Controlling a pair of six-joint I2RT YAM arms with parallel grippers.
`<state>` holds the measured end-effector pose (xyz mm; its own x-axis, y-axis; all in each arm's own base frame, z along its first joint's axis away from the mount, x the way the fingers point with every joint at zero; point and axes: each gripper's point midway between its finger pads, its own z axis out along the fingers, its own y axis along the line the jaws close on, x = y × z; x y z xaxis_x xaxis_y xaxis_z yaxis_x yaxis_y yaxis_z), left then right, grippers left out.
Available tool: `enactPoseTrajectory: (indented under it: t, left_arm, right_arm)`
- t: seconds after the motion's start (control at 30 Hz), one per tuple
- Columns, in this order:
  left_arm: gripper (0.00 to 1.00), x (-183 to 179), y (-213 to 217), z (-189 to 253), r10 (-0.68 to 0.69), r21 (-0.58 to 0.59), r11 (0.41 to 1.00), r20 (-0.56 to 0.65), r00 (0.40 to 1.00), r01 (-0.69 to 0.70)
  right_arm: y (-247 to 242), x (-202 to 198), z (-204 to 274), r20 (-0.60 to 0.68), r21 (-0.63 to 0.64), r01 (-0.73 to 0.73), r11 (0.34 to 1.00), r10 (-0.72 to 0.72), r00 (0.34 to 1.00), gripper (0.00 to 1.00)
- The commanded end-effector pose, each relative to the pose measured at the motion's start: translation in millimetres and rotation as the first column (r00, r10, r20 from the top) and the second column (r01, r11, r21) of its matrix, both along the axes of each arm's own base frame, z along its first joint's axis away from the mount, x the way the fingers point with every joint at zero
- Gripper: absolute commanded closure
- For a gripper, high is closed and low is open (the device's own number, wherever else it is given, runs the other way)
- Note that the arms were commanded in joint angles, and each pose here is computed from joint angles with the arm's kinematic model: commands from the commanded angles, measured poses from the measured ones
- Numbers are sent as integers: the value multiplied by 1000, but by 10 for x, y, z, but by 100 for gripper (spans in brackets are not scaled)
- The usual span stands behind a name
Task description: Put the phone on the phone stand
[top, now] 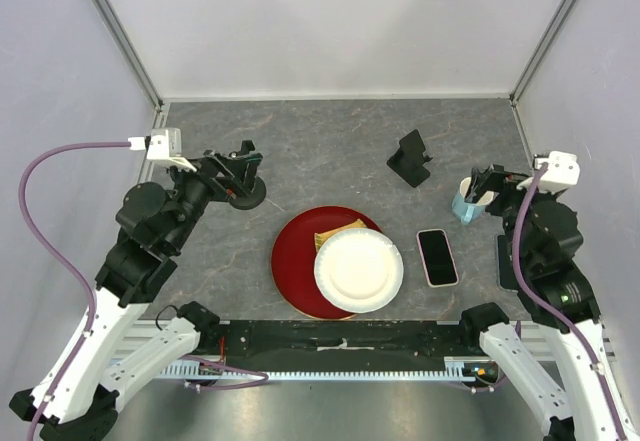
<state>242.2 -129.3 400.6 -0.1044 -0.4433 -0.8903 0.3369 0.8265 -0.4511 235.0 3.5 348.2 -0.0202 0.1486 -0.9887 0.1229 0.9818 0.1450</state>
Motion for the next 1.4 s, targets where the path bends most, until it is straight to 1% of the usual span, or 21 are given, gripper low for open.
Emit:
enactPoseTrajectory:
  t: [0.0, 0.13, 0.23, 0.37, 0.43, 0.5, 0.53, 0.57, 0.63, 0.8, 0.93, 0.97, 1.03, 1.07, 1.1, 1.13, 1.17, 1.2, 1.27, 1.3, 1.37]
  left_arm:
    - [1, -47, -23, -78, -19, -36, 999, -48, 999, 17]
    - [1, -44, -43, -130, -28, -14, 1000, -61, 998, 28]
    - [1, -37, -55, -197, -33, 7, 999, -79, 996, 34]
    - [0, 32, -77, -407, -17, 47, 999, -155, 988, 25]
    - [0, 48, -47, -574, 13, 77, 997, -233, 972, 5]
    - [0, 113, 46, -688, 90, 117, 991, -293, 952, -58]
    - [0, 96, 104, -814, 126, 149, 986, -342, 931, -79]
    - [0, 113, 181, -874, 176, 176, 977, -361, 916, -118]
    - [0, 109, 222, -999, 207, 223, 967, -403, 892, -124]
    - [0, 92, 343, -1247, 290, 327, 934, -468, 835, -141]
    - [0, 96, 527, -1348, 384, 401, 895, -461, 800, -198]
    - [0, 105, 571, -1381, 406, 417, 884, -459, 790, -212]
    - [0, 154, 625, -1446, 432, 445, 868, -463, 774, -218]
    - [0, 172, 616, -1500, 427, 453, 868, -475, 770, -202]
    - [0, 236, 646, -1521, 431, 461, 864, -474, 768, -200]
    - [0, 266, 591, -1569, 401, 451, 877, -496, 770, -166]
    - [0, 320, 573, -1635, 397, 455, 878, -516, 759, -149]
    - [2, 398, 597, -1631, 397, 441, 883, -515, 760, -163]
    - [5, 510, 495, -1680, 346, 406, 906, -545, 764, -121]
    - [10, 596, 478, -1650, 333, 390, 913, -536, 776, -122]
    - [13, 712, 425, -1706, 324, 393, 913, -547, 772, -105]
  right_arm:
    - [47, 88, 6, -2, 29, -2, 1000, 2, 1000, 2]
    - [132, 170, -106, -38, 22, -37, 999, 37, 999, 2]
    - [198, 289, -269, -97, 19, -49, 999, 51, 994, 2]
    - [308, 430, -494, -184, 21, -79, 997, 82, 980, 2]
    - [412, 517, -662, -250, 29, -115, 993, 118, 961, 2]
    - [523, 563, -781, -302, 42, -161, 986, 167, 939, 2]
    - [579, 622, -875, -341, 48, -177, 983, 182, 922, 2]
    - [622, 637, -923, -362, 54, -195, 979, 201, 910, 2]
    - [755, 679, -1034, -401, 79, -250, 965, 260, 878, 2]
    - [1002, 684, -1060, -390, 131, -350, 928, 372, 842, 2]
    - [1266, 565, -935, -323, 175, -478, 861, 509, 798, 2]
    - [1374, 535, -868, -286, 193, -528, 827, 562, 776, 2]
    - [1480, 461, -806, -243, 213, -576, 789, 614, 751, 2]
    - [1566, 429, -727, -201, 221, -618, 755, 655, 728, 2]
    - [1606, 391, -715, -183, 232, -635, 737, 674, 715, 2]
    - [1650, 371, -691, -167, 239, -650, 721, 690, 704, 2]
    - [1677, 371, -643, -143, 239, -662, 710, 700, 699, 2]
    - [1703, 350, -650, -140, 247, -672, 698, 712, 688, 2]
    - [1731, 349, -659, -139, 260, -673, 692, 717, 683, 2]
    - [1736, 352, -679, -146, 264, -671, 693, 716, 682, 2]
    - [1721, 364, -727, -164, 261, -663, 702, 709, 686, 2]
